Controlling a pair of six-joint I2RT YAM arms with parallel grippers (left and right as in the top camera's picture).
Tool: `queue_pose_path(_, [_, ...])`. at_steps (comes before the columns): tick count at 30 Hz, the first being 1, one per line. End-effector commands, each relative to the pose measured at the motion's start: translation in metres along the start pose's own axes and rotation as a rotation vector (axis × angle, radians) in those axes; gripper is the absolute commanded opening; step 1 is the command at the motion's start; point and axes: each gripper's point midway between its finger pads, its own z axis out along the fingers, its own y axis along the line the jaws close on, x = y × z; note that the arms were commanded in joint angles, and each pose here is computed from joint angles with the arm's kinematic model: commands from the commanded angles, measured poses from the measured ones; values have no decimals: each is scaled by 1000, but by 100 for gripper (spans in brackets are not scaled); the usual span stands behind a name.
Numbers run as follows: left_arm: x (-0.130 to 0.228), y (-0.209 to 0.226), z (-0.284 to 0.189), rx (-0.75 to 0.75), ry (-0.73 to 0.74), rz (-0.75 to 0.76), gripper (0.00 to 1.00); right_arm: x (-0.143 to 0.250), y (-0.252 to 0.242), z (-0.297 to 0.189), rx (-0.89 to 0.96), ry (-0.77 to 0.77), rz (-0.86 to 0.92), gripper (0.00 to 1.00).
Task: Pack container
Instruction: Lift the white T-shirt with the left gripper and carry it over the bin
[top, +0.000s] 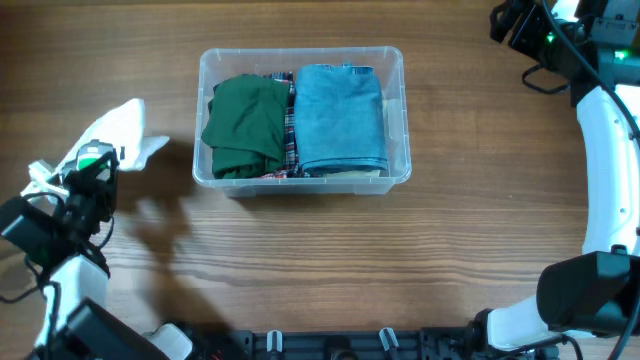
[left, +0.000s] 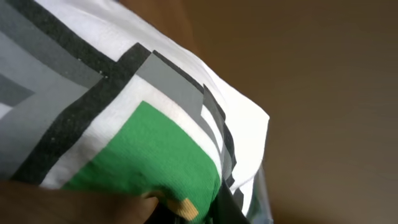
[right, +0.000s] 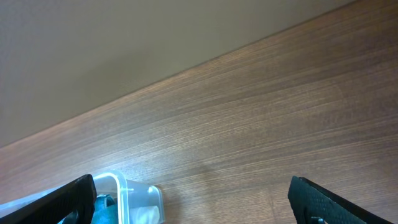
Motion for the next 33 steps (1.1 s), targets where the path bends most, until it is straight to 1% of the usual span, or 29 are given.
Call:
queue_pose_path(1, [6,-44,-10,119,48,52,4,4,-3,6,10,13,8,100])
queue_pose_path(10, [11,-94,-31,216,45,109,4,4,-3,6,10,13,8,100])
queue_pose_path(17, [22,-146,-40,317,109,215,4,4,-3,6,9,13,8,100])
queue_pose_path(23, [53,-182,-27,399,201,303,4,4,-3,6,10,13,9,100])
queue_pose_path(30, [83,-198,4,405,222,300,4,4,-3,6,10,13,8,100])
queue_pose_path(33, [102,-212,20,426,235,315,4,4,-3,6,9,13,8,100])
